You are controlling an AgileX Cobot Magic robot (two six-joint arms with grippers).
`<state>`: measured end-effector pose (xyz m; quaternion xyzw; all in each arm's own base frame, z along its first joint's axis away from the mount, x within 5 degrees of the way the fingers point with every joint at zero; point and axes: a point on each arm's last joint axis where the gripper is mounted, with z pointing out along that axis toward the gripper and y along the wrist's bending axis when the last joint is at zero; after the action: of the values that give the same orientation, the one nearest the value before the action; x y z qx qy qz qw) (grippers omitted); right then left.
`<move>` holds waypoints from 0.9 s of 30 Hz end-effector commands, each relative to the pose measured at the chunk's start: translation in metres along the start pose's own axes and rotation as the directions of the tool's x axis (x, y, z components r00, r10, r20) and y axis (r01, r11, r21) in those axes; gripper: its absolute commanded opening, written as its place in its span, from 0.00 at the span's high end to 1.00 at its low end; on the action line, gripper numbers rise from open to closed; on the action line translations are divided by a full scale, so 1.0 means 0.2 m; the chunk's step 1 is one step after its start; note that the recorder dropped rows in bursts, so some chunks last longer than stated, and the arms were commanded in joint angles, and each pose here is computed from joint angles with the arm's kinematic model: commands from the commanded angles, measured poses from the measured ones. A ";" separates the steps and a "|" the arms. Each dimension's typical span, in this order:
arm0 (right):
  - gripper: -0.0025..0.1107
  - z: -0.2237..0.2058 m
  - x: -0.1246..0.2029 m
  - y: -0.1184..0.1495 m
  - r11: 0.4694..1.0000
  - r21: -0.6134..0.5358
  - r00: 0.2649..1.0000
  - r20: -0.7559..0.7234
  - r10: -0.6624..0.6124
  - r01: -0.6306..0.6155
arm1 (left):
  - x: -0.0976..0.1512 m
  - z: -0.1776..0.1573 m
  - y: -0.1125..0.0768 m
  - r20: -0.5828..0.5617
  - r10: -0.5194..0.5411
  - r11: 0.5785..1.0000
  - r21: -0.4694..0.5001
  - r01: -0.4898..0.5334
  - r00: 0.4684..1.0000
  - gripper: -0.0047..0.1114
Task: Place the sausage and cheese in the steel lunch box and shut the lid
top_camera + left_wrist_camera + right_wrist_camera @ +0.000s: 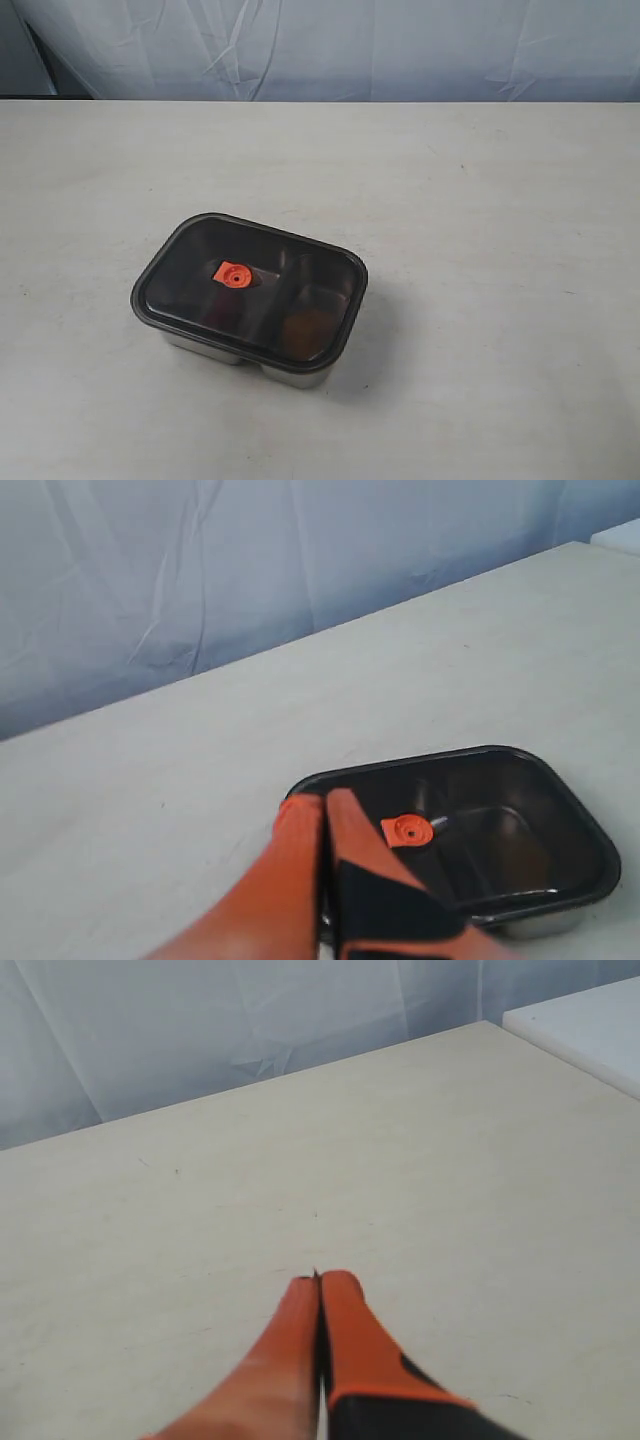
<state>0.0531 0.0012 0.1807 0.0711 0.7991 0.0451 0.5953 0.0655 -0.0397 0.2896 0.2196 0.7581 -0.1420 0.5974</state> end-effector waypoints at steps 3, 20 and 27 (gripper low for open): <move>0.98 0.00 0.00 0.00 1.000 0.003 1.000 0.017 0.003 -0.003 | 0.25 -0.01 0.04 -0.013 -0.202 0.971 -0.133 0.199 0.979 0.96; 0.98 0.00 0.00 0.00 1.000 0.003 1.000 0.017 0.003 -0.003 | 0.51 0.01 0.07 0.126 -0.210 0.926 -0.294 0.239 0.969 0.96; 0.98 0.00 0.00 0.00 1.000 0.003 1.000 0.017 0.003 -0.003 | 0.50 0.00 0.10 0.164 -0.198 0.894 -0.374 0.247 0.966 0.96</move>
<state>0.0531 0.0013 0.1809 0.0722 0.7983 0.0467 0.5961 0.0554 -0.0070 0.1928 -0.0017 0.7580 -0.0742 0.6480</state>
